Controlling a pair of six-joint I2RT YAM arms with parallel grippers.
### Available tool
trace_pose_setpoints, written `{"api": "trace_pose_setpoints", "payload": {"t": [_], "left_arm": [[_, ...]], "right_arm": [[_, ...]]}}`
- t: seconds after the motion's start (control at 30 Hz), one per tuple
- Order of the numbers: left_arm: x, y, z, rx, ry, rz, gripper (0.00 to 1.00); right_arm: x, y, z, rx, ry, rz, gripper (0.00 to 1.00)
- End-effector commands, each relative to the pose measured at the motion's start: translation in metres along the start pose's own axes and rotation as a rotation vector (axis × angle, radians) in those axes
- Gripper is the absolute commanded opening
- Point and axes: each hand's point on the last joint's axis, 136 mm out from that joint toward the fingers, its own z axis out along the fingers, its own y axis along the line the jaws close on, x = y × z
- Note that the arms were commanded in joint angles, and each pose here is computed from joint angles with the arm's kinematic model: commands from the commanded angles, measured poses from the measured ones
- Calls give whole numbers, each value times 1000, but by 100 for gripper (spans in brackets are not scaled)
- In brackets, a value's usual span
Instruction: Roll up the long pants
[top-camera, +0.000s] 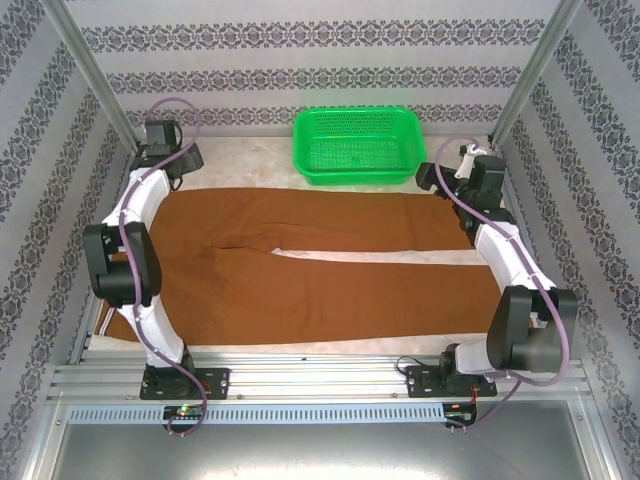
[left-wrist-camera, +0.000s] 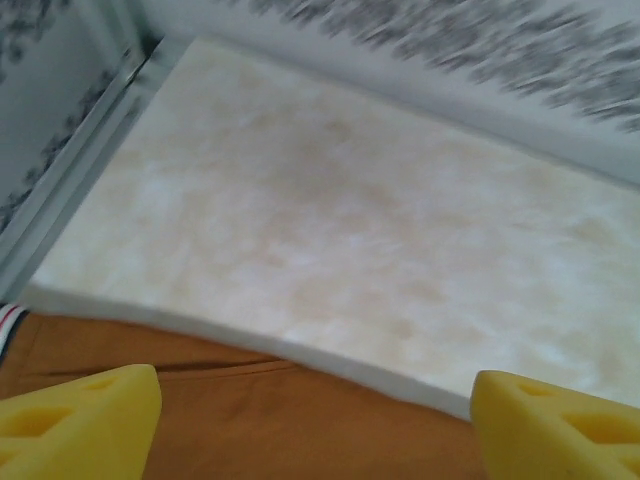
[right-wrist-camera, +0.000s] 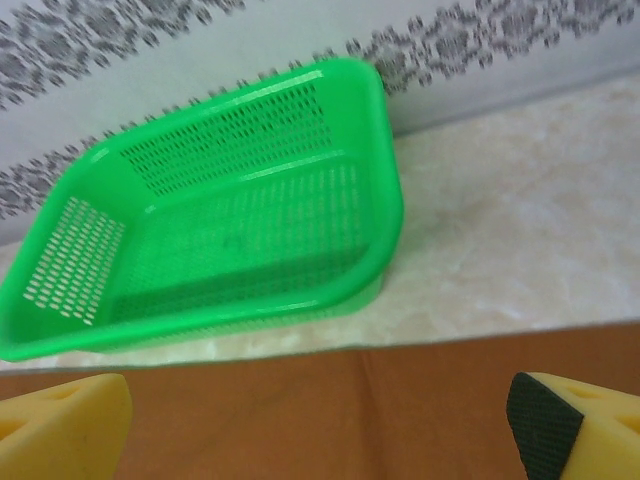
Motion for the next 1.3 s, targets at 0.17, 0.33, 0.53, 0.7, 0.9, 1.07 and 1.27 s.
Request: {"api": "trace_pose_setpoints", "payload": {"t": [0.17,0.33,0.53,0.7,0.9,1.07,1.27], "left_arm": [[37,95,19,-230,170,-258,89],[52,130,41,-277,252,-349,90],[67,156,62,-276,259,-477,90],[66,157,78,-283,287,-459,92],[68,155,99,-264,316,-429,92],[71,154,112,-253,343,-416,88],[79,149,120,-228,392,-403,0]], "right_arm": [[20,-9,14,20,145,94,98],[34,-15,19,29,164,122,98],[49,-19,23,39,200,129,98],[48,-20,24,41,206,127,98],[44,-18,27,30,192,141,98],[48,-20,32,34,206,156,98],[49,-29,37,81,207,160,98]]}}
